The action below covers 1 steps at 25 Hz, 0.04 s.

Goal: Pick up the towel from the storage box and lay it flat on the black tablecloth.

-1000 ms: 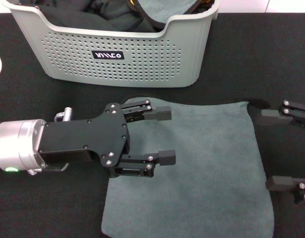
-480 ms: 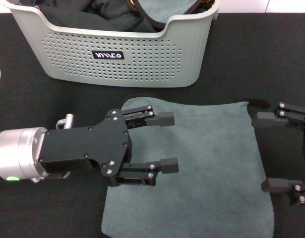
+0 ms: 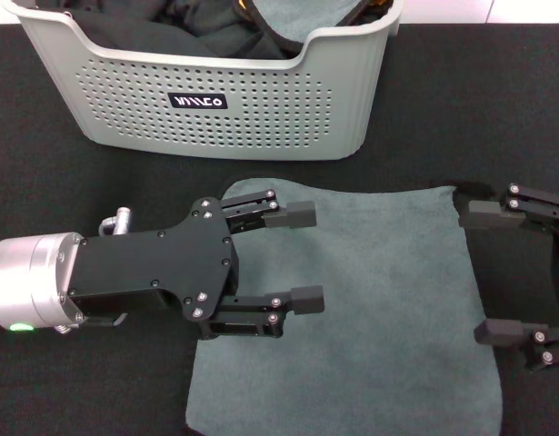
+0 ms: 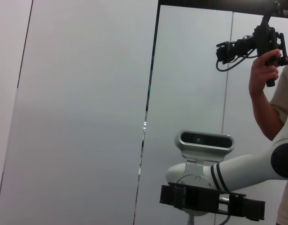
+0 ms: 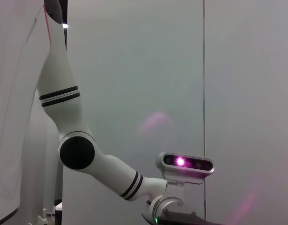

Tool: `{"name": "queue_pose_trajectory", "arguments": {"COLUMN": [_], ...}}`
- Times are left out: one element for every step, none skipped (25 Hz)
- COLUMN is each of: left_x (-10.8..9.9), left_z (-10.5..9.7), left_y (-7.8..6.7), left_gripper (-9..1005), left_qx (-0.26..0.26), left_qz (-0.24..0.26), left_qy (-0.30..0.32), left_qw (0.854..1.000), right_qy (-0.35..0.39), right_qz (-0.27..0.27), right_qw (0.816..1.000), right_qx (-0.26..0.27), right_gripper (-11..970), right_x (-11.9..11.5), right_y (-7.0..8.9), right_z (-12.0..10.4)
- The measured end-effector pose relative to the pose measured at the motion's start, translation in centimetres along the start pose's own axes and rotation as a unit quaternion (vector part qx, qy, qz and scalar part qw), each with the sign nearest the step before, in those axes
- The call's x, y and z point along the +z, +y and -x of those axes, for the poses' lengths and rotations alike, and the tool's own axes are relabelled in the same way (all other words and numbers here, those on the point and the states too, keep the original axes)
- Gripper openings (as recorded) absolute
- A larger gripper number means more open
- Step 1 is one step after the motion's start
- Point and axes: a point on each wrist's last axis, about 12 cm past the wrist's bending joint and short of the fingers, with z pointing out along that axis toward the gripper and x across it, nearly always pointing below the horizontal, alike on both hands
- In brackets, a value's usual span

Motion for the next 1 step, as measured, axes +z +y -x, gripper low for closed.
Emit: {"name": "queue_pose_trajectory", "arguments": {"left_x": [-0.02], "left_z": [0.01], "left_y": [0.01], "left_gripper": [791], "left_qx": [0.001], "left_qz": [0.001], "left_qy": [0.0], "left_qw": [1.0], "right_qy": [0.0], "right_qz": [0.0], "right_qw": [1.0], "right_qx": [0.0], "right_gripper": [871], "right_x": [0.0], "right_y": [0.0], "right_z": [-0.01]}}
